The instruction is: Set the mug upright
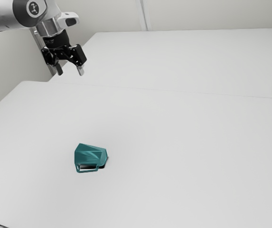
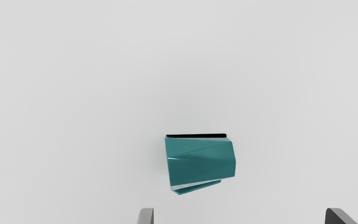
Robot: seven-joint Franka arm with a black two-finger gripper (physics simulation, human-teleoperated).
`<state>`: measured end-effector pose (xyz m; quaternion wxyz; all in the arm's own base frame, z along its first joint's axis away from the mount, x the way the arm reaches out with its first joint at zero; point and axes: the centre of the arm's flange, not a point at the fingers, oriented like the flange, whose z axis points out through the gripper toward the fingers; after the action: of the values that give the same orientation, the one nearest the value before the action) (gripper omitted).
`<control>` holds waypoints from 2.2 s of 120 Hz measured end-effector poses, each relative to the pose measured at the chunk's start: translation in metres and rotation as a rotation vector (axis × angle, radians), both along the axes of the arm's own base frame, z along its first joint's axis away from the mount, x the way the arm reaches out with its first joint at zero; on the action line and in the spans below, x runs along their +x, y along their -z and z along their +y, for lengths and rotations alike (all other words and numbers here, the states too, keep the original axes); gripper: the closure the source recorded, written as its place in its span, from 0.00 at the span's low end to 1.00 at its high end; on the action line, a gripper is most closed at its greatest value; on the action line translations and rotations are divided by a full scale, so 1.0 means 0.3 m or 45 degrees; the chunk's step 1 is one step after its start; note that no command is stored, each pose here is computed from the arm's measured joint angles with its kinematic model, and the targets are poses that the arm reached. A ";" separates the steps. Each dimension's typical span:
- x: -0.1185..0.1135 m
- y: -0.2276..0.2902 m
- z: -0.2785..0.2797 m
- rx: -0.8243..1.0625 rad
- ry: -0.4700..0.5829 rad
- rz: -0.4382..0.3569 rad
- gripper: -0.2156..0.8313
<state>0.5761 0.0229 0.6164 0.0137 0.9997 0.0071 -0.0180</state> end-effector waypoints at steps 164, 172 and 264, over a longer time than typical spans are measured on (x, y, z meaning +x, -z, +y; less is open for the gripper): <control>-0.233 0.784 0.230 -0.216 -0.235 0.449 0.21; -0.237 0.781 0.271 -0.267 -0.262 0.426 0.21; -0.268 0.959 0.428 -0.783 -0.129 0.233 0.21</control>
<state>0.4958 0.1512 0.3289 0.3152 0.9414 0.0523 -0.1083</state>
